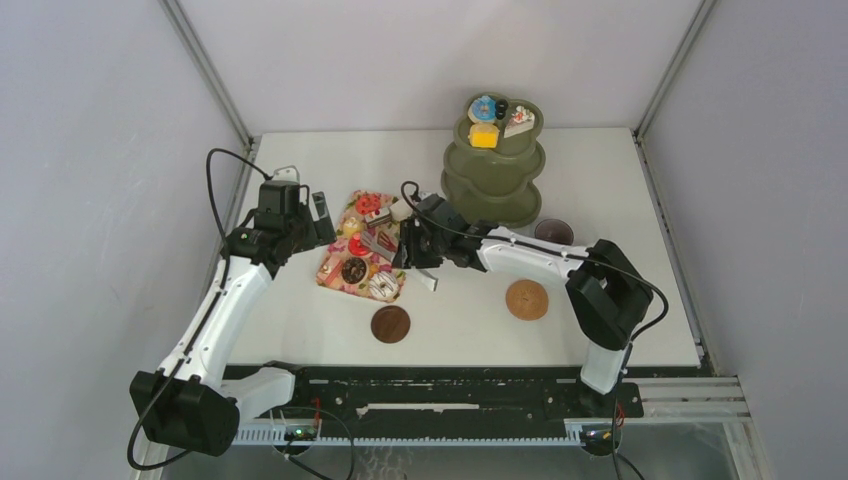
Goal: Serve the afternoon tea
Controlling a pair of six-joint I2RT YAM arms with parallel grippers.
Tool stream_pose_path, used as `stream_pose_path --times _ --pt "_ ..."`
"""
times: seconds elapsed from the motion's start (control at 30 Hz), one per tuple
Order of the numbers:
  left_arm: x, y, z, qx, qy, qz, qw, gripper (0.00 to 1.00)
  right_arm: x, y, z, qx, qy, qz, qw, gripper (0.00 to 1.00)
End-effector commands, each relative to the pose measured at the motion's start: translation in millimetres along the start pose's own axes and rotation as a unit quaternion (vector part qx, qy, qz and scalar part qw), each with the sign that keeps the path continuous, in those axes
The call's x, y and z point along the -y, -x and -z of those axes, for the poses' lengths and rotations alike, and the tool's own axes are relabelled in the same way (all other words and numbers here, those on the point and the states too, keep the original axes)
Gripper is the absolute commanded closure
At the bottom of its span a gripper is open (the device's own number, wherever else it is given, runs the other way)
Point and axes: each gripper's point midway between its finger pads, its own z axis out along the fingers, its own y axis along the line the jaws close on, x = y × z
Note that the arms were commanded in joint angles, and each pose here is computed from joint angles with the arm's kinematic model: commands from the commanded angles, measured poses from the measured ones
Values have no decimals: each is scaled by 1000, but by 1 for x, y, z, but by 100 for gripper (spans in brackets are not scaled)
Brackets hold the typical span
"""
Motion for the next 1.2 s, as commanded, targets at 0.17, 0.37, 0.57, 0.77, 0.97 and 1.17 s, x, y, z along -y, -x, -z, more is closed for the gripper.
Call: stream_pose_path --times 0.17,0.37,0.57,0.77,0.97,1.17 --pt "2 18 7 30 -6 4 1000 11 -33 24 2 16 53 4 998 50" --pt "2 18 7 30 -6 5 1000 11 -30 25 5 14 46 0 999 69" --pt "4 19 6 30 -10 5 999 11 -27 26 17 16 34 3 999 90" --pt "5 20 6 29 -13 5 999 11 -25 30 38 37 25 7 999 100" --pt "7 21 5 28 -16 6 999 11 -21 33 58 57 24 7 998 100" --pt "9 23 5 29 -19 7 999 11 -20 38 77 73 26 6 997 100"
